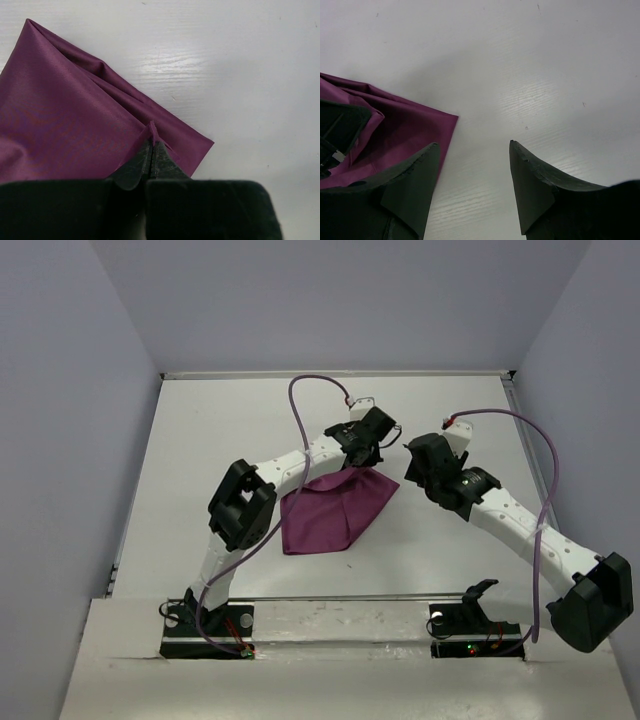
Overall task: Fold the napkin, place the utensils inside, and roll it up
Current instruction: Fold the napkin at the center of the board.
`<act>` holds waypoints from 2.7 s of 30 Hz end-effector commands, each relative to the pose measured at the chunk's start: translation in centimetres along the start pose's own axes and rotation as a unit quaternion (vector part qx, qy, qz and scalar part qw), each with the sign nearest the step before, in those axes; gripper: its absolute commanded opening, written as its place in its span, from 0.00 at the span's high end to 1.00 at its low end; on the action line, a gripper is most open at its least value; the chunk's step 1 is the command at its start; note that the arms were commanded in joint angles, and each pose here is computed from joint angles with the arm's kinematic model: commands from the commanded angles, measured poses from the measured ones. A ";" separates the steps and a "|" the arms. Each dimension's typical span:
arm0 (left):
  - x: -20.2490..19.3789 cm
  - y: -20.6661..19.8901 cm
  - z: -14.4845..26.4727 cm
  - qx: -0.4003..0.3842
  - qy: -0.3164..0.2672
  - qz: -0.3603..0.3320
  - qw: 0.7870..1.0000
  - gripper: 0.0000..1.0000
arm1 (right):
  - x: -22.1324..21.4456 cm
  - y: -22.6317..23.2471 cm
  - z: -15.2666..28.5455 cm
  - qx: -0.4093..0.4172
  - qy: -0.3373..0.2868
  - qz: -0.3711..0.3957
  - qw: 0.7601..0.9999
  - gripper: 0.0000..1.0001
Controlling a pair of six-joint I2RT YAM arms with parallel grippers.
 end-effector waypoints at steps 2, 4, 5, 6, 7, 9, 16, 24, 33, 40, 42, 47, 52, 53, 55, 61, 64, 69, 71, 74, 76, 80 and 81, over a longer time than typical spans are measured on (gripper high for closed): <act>1.1 -1.3 0.6 -0.017 -0.010 0.006 1.000 1.00 | 1.0 -0.8 0.3 -0.014 -0.023 -0.016 1.000 0.36; 0.9 -1.3 0.4 -0.018 -0.007 0.005 1.000 1.00 | 1.0 -0.8 0.3 -0.015 -0.024 -0.014 1.000 0.36; 0.8 -1.3 0.3 -0.019 -0.004 0.003 1.000 1.00 | 1.1 -0.8 0.3 -0.015 -0.025 -0.015 0.999 0.36; 0.6 -1.4 0.3 -0.021 -0.001 0.002 1.000 1.00 | 1.2 -0.8 0.3 -0.015 -0.026 -0.015 0.999 0.36; 0.4 -1.4 0.2 -0.021 0.001 0.001 1.000 1.00 | 1.3 -1.1 0.1 -0.021 -0.028 -0.018 0.999 0.36; 0.2 -1.4 0.2 -0.025 0.002 -0.001 1.000 1.00 | 1.3 -1.1 0.2 -0.022 -0.029 -0.018 0.999 0.36; -0.1 -1.9 1.2 -0.049 -0.003 -0.014 0.999 0.72 | 1.8 -1.7 0.0 -0.032 -0.034 -0.023 0.999 0.36; 1.2 -1.9 3.7 -0.066 -0.024 -0.016 0.997 0.49 | 2.3 -2.0 -0.1 -0.038 -0.038 -0.023 0.998 0.34; 3.7 1.8 8.2 -0.019 -0.077 -0.003 0.997 0.49 | 1.0 0.4 -1.3 0.007 0.021 0.011 1.000 0.34; 4.9 7.6 9.1 0.020 -0.094 0.039 0.995 0.49 | -1.2 5.3 -3.0 0.120 0.101 0.050 0.986 0.46; 5.3 8.8 9.4 0.024 -0.097 0.046 0.994 0.49 | -1.8 6.9 -3.7 0.149 0.126 0.067 0.979 0.51; 5.7 11.6 8.4 0.041 -0.091 0.059 0.993 0.50 | -2.7 9.3 -5.6 0.170 0.161 0.082 0.969 0.90; 5.4 12.3 7.9 0.035 -0.076 0.056 0.995 0.50 | -3.4 10.0 -7.6 0.148 0.168 0.090 0.971 0.97; 5.4 12.4 7.9 0.035 -0.076 0.057 0.995 0.50 | -3.7 9.9 -7.9 0.140 0.169 0.094 0.971 0.97; 5.2 12.6 7.8 0.036 -0.073 0.057 0.995 0.50 | -4.6 9.7 -8.8 0.130 0.177 0.102 0.970 0.98; 4.8 13.2 7.7 0.040 -0.065 0.057 0.995 0.50 | -6.6 8.8 -10.6 0.096 0.190 0.123 0.969 0.99; 4.6 13.4 7.7 0.044 -0.062 0.055 0.996 0.50 | -7.6 8.3 -11.3 0.080 0.196 0.131 0.969 0.99; 4.6 13.7 7.7 0.046 -0.062 0.057 0.995 0.50 | -7.9 8.5 -11.4 0.087 0.204 0.132 0.966 0.99; 4.5 13.7 7.6 0.046 -0.062 0.057 0.995 0.50 | -7.6 8.7 -11.2 0.092 0.201 0.130 0.966 0.99; 4.6 13.7 7.3 0.046 -0.060 0.052 0.996 0.50 | -6.9 8.9 -10.7 0.098 0.194 0.127 0.968 0.99; 4.8 13.3 7.0 0.036 -0.057 0.047 0.997 0.51 | -6.3 9.0 -10.4 0.101 0.187 0.122 0.969 0.99; 5.0 12.1 5.5 0.013 -0.040 0.014 0.999 0.52 | -5.4 9.2 -9.7 0.107 0.178 0.112 0.972 0.99; 4.7 11.9 4.5 0.010 -0.030 0.004 0.999 0.52 | -4.9 9.2 -9.5 0.108 0.173 0.108 0.973 0.99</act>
Point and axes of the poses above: each gripper's point midway between its finger pads, its own z axis back along the fingers, its own y axis along the line the jaws close on, x = y × z, the point moved 5 cm from there along z, back along the fingers, and after that the axes turned 2 degrees about -z, right-handed, at the moved point
